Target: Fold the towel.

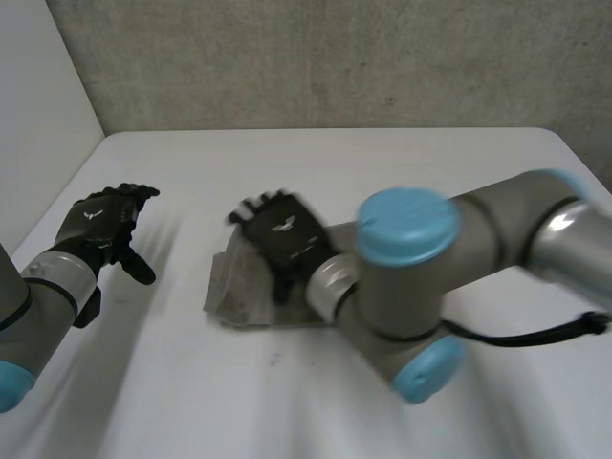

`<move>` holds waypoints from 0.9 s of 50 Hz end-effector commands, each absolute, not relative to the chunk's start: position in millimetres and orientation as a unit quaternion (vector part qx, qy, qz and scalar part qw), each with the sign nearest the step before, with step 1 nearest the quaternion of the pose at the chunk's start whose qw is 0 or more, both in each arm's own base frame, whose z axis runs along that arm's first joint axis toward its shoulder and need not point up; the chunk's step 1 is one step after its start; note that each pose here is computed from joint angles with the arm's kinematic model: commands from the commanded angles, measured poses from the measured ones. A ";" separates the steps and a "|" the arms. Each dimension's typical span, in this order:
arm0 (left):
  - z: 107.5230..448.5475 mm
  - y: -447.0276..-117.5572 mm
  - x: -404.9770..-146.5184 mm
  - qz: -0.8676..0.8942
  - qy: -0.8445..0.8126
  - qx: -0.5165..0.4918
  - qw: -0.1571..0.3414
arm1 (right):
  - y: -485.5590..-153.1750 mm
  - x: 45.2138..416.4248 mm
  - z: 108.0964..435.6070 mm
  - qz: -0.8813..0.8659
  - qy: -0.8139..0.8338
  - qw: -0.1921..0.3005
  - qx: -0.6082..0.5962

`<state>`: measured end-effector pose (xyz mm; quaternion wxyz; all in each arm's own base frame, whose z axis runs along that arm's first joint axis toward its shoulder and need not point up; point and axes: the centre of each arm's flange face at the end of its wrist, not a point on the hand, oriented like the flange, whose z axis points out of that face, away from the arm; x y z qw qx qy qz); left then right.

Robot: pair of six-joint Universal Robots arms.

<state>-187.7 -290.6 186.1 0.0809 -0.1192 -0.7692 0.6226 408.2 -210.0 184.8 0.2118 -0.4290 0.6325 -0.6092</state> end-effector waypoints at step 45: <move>183.3 -284.3 -191.9 0.618 -0.772 -0.125 0.085 | -267.2 369.4 191.1 -0.618 0.667 0.289 -0.300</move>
